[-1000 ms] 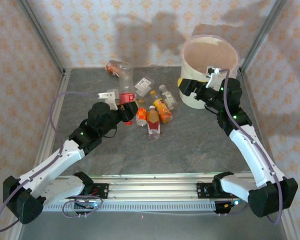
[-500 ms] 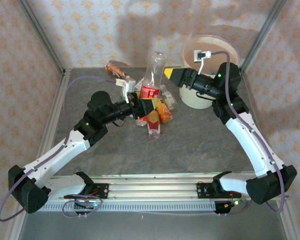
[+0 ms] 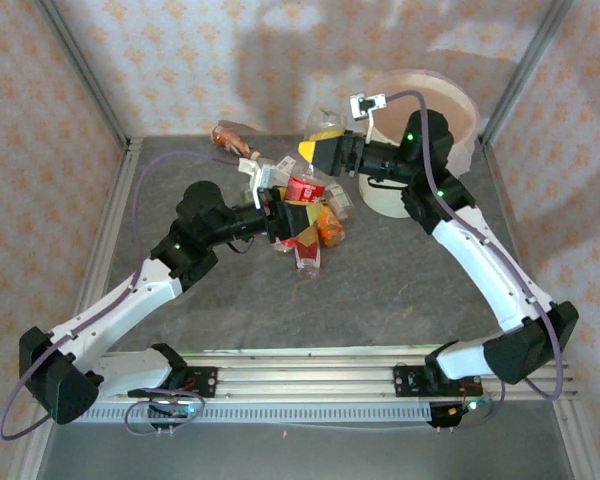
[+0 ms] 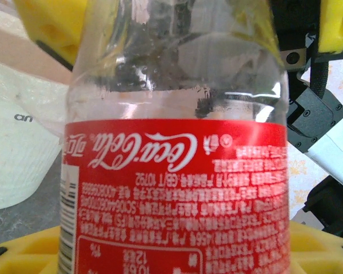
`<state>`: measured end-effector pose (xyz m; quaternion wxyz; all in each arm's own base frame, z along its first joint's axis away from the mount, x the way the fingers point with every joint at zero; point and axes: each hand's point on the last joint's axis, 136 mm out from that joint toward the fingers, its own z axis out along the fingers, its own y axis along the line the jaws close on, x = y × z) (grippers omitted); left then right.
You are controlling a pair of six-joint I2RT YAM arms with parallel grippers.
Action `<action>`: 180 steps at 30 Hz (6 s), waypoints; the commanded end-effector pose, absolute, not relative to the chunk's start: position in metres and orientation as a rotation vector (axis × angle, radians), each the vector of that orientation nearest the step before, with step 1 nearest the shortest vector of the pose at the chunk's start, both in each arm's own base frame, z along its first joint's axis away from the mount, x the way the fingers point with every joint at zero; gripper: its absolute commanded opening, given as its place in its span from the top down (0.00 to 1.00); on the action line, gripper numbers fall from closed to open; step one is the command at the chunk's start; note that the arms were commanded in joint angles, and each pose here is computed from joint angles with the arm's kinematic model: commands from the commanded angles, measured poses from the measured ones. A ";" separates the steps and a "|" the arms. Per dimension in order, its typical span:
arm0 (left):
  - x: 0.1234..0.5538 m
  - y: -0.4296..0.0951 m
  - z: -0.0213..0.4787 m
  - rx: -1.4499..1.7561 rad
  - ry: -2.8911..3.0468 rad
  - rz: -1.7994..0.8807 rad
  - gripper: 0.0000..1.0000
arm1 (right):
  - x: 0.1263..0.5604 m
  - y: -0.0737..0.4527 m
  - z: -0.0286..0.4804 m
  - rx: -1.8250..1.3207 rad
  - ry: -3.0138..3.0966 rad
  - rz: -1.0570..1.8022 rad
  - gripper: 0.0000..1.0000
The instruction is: Put the plastic bottles in the bin
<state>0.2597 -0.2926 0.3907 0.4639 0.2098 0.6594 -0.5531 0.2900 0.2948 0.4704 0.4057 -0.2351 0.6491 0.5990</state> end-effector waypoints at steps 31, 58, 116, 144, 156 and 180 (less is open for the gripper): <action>0.295 -0.251 0.370 0.250 1.766 -1.008 0.00 | 0.321 0.227 0.495 -0.376 1.612 0.863 0.59; 0.319 -0.152 0.305 -0.250 1.931 -0.500 0.00 | 0.470 0.034 0.525 0.078 1.637 -0.115 0.62; 0.331 -0.148 0.255 -0.295 2.055 -0.407 0.00 | 0.493 0.109 0.420 -0.149 1.844 0.450 0.01; 0.337 -0.094 0.225 -0.700 1.981 -0.186 0.00 | 0.342 0.207 0.260 -0.030 2.094 0.434 0.01; 0.344 -0.102 0.219 -0.694 2.020 -0.181 0.00 | 0.311 0.259 0.162 -0.063 2.374 0.406 0.02; 0.343 -0.101 0.202 -0.702 2.073 -0.163 0.00 | 0.294 0.292 0.047 -0.108 2.646 0.231 0.17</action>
